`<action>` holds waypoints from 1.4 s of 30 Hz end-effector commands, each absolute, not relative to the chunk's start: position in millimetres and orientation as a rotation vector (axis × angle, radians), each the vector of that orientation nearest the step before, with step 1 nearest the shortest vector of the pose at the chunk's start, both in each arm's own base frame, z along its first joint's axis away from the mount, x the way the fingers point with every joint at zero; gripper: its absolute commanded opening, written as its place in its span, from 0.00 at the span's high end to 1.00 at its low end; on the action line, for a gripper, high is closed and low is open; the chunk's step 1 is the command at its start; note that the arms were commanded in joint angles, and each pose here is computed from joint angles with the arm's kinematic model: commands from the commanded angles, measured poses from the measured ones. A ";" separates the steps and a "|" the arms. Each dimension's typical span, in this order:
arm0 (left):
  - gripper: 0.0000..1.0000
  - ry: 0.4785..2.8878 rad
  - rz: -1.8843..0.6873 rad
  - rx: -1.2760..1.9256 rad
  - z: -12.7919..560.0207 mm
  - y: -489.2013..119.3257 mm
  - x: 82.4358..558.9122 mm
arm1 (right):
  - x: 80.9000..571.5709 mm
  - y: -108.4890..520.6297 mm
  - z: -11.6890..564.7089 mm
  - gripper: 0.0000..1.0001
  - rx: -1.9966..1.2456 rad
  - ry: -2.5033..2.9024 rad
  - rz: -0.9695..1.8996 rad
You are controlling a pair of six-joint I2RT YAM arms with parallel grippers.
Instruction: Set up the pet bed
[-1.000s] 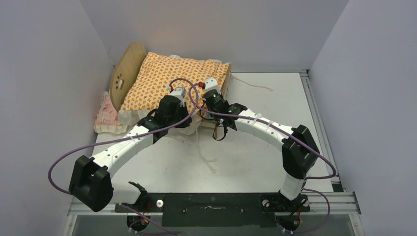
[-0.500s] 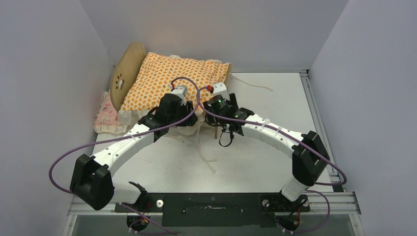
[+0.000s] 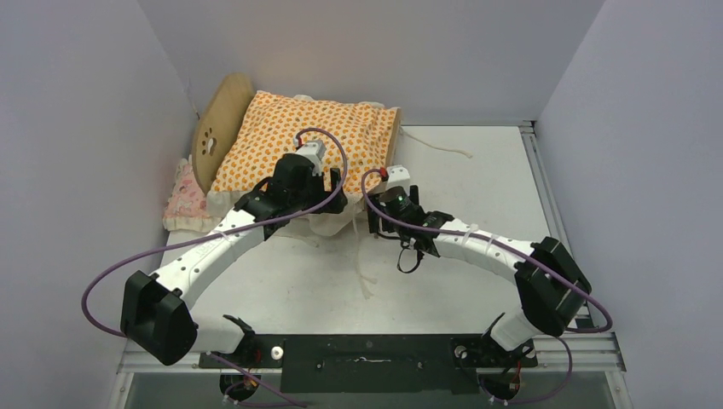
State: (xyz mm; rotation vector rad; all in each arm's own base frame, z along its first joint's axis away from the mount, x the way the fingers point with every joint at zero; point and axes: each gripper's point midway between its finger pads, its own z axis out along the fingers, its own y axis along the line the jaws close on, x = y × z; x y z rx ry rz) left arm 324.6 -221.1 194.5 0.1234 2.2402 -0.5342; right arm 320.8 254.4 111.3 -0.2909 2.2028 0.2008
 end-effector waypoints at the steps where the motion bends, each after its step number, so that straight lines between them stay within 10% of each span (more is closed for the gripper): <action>1: 0.19 2.218 -0.535 0.135 208.5 -219.0 321.4 | 364.2 225.5 141.3 0.24 -0.024 2.077 0.158; 10: 0.20 2.244 -0.558 0.129 198.2 -221.6 316.5 | 394.9 188.5 168.2 0.26 0.052 2.026 0.071; 24: 0.19 2.264 -0.495 0.098 195.0 -197.8 295.0 | 291.5 273.4 145.2 0.39 -0.178 1.969 0.462; 33: 0.19 2.271 -0.448 0.061 195.5 -180.4 282.0 | 334.2 307.3 91.6 0.58 -0.158 1.954 0.310; 42: 0.19 2.272 -0.405 0.039 195.7 -164.7 271.0 | 377.0 304.0 70.1 0.50 -0.095 1.936 0.213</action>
